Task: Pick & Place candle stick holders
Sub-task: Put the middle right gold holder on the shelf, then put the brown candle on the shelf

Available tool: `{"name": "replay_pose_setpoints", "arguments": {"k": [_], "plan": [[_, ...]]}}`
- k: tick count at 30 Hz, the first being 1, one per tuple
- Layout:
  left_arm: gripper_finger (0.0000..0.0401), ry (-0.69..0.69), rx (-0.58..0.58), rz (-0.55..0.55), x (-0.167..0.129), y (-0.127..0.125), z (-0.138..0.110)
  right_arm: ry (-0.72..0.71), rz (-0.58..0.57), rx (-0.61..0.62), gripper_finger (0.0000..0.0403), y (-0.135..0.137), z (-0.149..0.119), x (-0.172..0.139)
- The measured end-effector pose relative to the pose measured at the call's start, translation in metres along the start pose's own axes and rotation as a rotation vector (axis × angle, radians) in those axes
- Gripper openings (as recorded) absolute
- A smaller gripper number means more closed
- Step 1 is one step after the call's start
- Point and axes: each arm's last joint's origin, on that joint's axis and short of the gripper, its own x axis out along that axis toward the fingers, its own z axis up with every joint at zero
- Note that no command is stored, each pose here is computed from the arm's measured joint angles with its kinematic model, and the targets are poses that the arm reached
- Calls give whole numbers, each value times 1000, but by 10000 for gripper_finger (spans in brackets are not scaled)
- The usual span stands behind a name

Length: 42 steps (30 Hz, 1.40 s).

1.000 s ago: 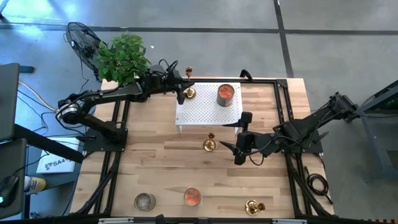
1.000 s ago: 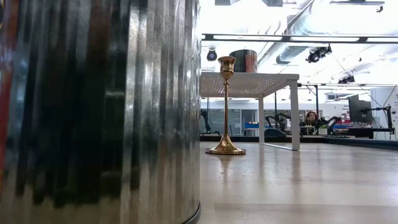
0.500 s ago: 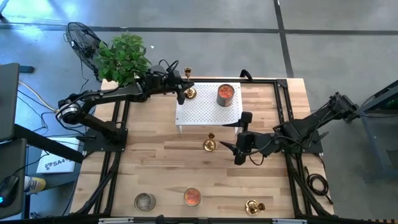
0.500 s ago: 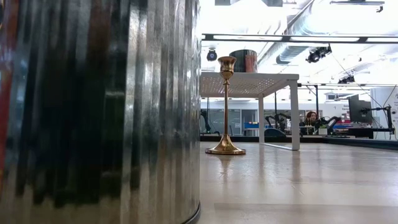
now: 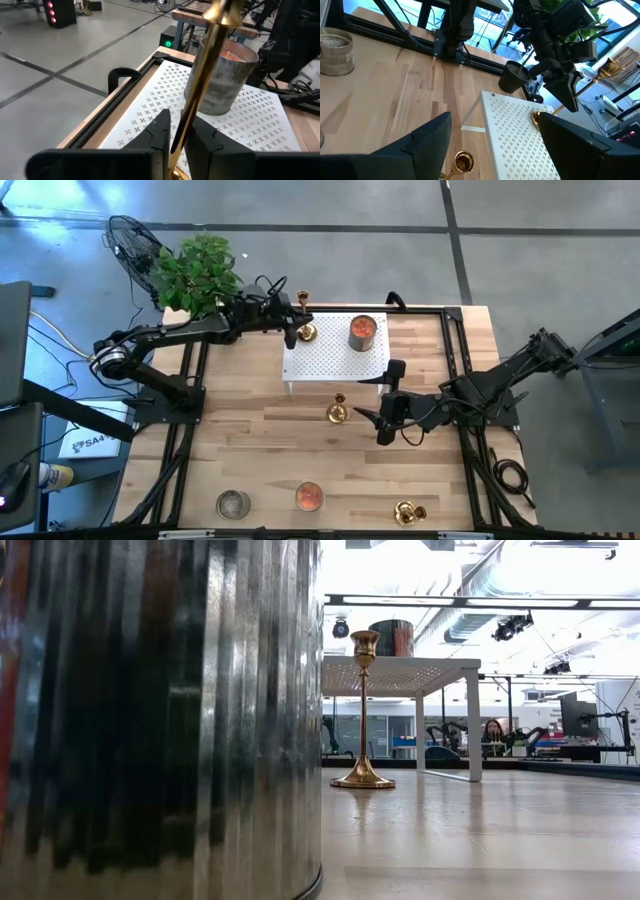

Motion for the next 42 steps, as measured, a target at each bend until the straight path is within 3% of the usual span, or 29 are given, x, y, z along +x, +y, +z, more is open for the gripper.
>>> {"name": "replay_pose_setpoints", "arguments": {"k": [12,18,26,34,39,42], "plan": [[177,12,1,-6,0,0,-1,-3,31,0,294,1,0,0],[221,22,7,-5,0,0,-2,-3,31,-1,294,1,0,0],[237,39,6,-4,-5,-1,0,4,32,-7,294,1,-1,0],[237,109,31,3,-31,-9,6,14,26,-15,294,1,-2,0],[237,160,11,-92,-47,-18,8,15,25,-19,294,1,-2,0],[238,213,-8,-211,-55,-25,6,18,24,-21,294,1,-2,0]]}}
